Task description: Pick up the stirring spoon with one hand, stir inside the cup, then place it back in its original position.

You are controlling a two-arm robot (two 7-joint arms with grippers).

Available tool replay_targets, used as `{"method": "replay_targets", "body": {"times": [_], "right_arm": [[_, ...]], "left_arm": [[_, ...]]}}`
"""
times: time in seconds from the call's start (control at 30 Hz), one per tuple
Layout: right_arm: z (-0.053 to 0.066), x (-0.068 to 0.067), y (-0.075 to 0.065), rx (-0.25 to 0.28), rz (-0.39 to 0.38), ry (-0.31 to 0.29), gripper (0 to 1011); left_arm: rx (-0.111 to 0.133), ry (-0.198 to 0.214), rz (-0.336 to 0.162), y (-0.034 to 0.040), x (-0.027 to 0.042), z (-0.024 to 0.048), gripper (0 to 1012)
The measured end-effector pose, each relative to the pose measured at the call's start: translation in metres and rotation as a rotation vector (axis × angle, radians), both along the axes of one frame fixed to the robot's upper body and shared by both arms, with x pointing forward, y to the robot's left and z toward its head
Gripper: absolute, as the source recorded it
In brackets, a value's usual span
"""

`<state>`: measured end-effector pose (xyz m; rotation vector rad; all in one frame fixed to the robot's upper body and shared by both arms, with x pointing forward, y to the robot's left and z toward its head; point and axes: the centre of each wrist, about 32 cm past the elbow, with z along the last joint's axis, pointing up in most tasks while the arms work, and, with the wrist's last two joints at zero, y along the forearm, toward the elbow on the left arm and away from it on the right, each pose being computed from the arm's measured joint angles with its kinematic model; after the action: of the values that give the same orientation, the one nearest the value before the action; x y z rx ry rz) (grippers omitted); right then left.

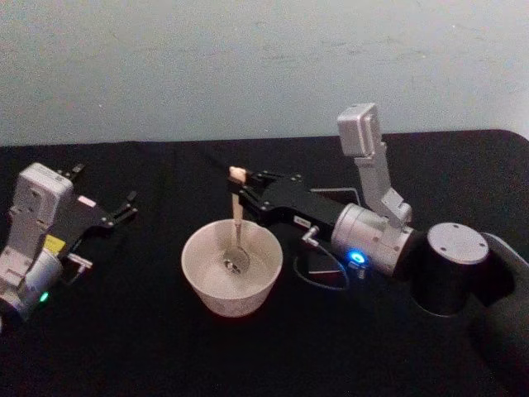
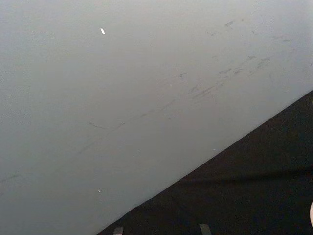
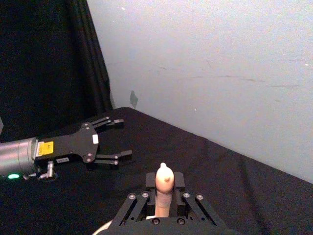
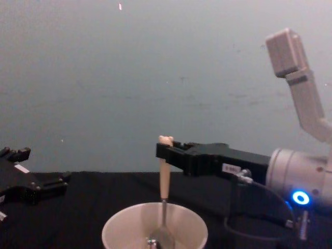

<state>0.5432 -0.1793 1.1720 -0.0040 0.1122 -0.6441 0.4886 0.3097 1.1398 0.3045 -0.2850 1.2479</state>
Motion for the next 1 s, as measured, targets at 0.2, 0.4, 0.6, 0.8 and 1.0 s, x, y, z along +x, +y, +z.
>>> {"method": "replay_targets", "body": {"times": [0.2, 0.4, 0.6, 0.8, 1.0], "right_arm": [[0.001, -0.010, -0.010, 0.003, 0.000, 0.006, 213], [0.002, -0.020, -0.014, 0.013, 0.022, 0.012, 213], [0.002, -0.028, -0.011, 0.026, 0.044, 0.022, 214], [0.003, -0.029, -0.005, 0.038, 0.034, 0.031, 213], [0.004, -0.026, -0.003, 0.049, 0.018, 0.035, 214]], "left_arm": [[0.000, 0.000, 0.000, 0.0000, 0.0000, 0.0000, 1001], [0.000, 0.000, 0.000, 0.0000, 0.0000, 0.0000, 1002], [0.000, 0.000, 0.000, 0.0000, 0.0000, 0.0000, 1001], [0.000, 0.000, 0.000, 0.0000, 0.0000, 0.0000, 1001], [0.000, 0.000, 0.000, 0.0000, 0.0000, 0.0000, 1001]]}}
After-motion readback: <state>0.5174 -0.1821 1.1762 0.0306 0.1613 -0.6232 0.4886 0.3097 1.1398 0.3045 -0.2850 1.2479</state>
